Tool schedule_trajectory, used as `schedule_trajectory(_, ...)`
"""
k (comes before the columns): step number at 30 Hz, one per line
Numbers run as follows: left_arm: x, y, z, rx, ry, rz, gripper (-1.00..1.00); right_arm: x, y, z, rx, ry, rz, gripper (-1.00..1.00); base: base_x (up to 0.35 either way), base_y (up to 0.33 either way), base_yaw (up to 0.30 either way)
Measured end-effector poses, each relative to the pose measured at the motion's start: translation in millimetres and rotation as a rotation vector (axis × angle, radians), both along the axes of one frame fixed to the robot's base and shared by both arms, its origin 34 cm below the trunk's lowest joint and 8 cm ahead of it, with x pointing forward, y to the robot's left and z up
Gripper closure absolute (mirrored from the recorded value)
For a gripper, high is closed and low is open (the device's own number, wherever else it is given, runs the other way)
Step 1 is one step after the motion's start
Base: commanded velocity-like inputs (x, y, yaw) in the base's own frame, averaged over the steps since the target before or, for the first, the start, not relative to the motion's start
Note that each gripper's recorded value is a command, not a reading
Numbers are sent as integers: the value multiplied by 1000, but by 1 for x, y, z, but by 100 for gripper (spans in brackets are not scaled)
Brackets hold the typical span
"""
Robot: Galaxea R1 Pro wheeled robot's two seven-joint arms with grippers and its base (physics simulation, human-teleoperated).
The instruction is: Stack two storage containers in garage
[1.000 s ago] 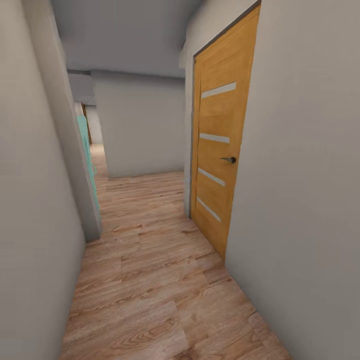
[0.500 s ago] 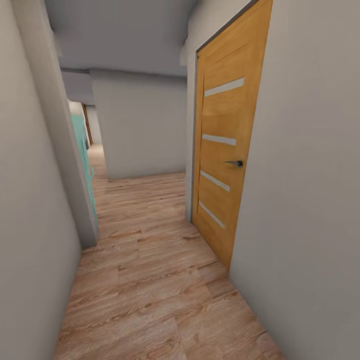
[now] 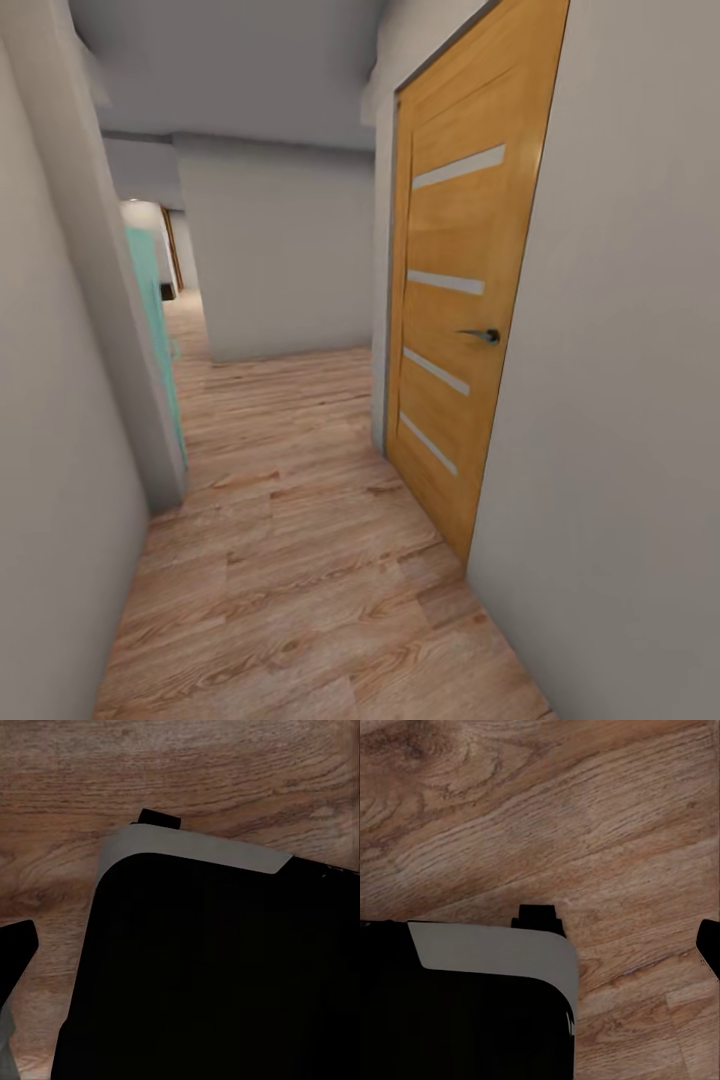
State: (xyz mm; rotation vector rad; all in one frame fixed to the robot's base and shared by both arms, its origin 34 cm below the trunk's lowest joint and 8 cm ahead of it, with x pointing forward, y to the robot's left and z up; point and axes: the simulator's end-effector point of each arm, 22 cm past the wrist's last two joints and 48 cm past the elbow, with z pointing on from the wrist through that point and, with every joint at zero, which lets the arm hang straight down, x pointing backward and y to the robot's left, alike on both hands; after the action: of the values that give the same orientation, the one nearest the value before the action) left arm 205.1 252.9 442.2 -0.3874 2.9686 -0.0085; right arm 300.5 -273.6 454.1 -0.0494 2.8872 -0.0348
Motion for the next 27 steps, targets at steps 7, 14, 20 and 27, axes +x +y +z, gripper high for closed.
schedule_trajectory(7, 0, 0, 0, 0, 0, 0, -100, 1, 0, 0, -1, -2, 1, -100, 323, 0, 193)
schedule_trajectory(14, 0, 0, 0, 0, 0, 0, -100, 1, 0, 0, -1, -2, 1, -100, 323, 0, 269)
schedule_trajectory(20, 0, 0, 0, 0, 0, 0, -100, 1, 0, 0, -1, -2, 1, -100, 323, 0, 270)
schedule_trajectory(27, 0, 0, 0, 0, 0, 0, -100, 1, 1, 0, 0, -2, 1, -100, 323, 0, 270)
